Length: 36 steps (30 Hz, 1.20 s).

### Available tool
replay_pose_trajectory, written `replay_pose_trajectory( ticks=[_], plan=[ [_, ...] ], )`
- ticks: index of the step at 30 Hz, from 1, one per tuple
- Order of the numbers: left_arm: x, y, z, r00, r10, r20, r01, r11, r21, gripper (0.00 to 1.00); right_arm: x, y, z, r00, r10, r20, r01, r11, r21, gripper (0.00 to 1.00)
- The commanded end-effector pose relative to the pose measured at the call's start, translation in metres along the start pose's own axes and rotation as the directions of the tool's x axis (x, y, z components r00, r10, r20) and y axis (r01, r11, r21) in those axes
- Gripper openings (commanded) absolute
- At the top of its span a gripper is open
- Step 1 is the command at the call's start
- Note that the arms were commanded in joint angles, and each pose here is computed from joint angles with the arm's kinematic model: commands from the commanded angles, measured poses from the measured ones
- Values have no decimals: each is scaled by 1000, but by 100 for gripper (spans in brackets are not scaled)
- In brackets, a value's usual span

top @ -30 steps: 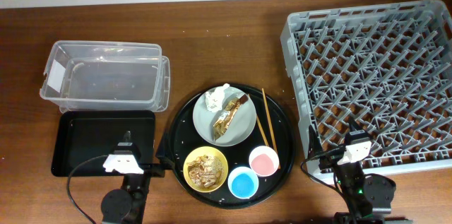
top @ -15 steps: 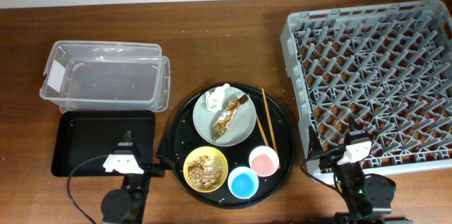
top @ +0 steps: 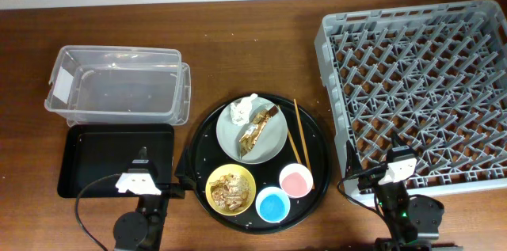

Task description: Sort waste into correct bins and load items into the dishwasher rack

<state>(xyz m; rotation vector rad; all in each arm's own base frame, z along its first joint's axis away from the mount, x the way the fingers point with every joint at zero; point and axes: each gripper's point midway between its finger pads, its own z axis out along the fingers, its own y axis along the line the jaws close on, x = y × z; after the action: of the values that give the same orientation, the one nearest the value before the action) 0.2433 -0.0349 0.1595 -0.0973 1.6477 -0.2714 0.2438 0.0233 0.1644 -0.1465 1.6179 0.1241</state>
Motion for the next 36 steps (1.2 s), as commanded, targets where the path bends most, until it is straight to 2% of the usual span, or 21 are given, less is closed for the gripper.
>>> replay_pose_trajectory(
  ticks=[1, 36],
  plan=[
    [2, -1, 0, 1000, 12, -1, -12, 1000, 5, 99, 1, 3, 0, 1000, 3, 4, -2, 1000, -12, 98],
    [-1, -1, 0, 1000, 11, 10, -11, 1000, 8, 99, -3, 2, 0, 1000, -2, 22, 2, 1000, -11, 98]
  ],
)
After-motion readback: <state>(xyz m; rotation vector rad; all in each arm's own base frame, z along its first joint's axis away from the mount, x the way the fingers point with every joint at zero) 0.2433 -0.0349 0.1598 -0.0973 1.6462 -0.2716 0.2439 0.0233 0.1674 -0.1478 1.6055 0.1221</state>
